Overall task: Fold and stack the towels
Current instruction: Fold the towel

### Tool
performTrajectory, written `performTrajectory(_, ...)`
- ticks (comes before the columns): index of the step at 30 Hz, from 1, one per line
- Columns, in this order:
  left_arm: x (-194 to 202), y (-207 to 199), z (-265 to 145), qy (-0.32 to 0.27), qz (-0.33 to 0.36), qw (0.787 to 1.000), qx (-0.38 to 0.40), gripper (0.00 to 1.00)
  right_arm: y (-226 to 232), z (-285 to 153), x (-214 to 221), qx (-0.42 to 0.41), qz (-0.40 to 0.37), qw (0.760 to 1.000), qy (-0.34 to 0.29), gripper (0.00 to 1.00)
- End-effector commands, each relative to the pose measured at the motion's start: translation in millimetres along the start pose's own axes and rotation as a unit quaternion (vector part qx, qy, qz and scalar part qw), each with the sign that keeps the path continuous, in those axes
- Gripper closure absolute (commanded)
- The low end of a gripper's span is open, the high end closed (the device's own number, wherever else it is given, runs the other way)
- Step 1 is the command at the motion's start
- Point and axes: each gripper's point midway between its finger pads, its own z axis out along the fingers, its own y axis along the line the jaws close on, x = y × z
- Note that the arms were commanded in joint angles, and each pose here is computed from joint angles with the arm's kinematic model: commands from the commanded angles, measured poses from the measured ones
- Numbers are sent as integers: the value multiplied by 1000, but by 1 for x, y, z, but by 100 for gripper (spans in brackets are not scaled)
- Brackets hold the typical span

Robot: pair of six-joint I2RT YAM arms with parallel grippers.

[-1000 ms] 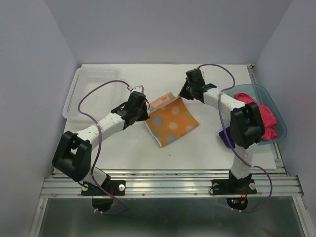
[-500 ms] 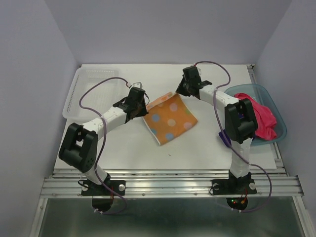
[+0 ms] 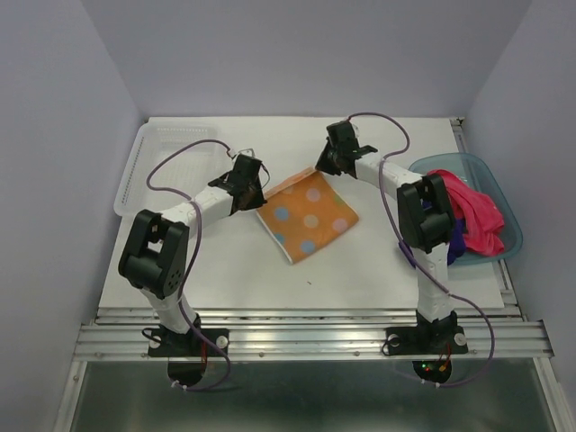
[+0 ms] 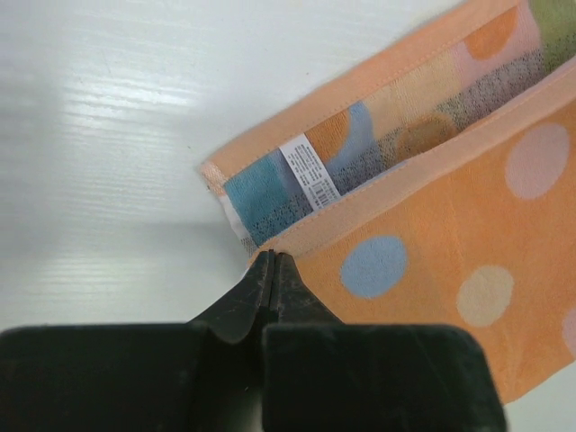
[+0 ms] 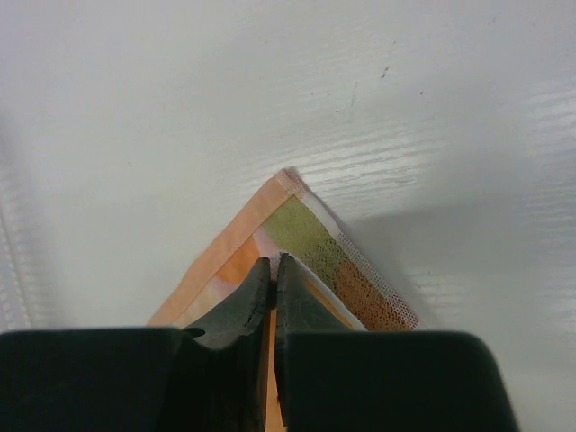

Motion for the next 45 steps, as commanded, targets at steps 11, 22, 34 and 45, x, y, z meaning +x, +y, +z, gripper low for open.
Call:
performTrajectory(11, -35, -2, -9, -32, -15, 999, -10, 39, 31, -1, -34, -37, -8, 999, -24, 55)
performTrajectory(22, -7, -60, -88, -80, 46, 992, 82, 22, -9, -75, -10, -5, -24, 1000, -16, 21)
performTrajectory(34, 127, -96, -100, -9, 160, 972, 172, 12, -97, -160, 87, -3, 18, 1000, 17, 1)
performTrajectory(45, 153, -109, -77, 14, 215, 965, 151, 25, -121, -165, 100, 19, 34, 999, 2, 2)
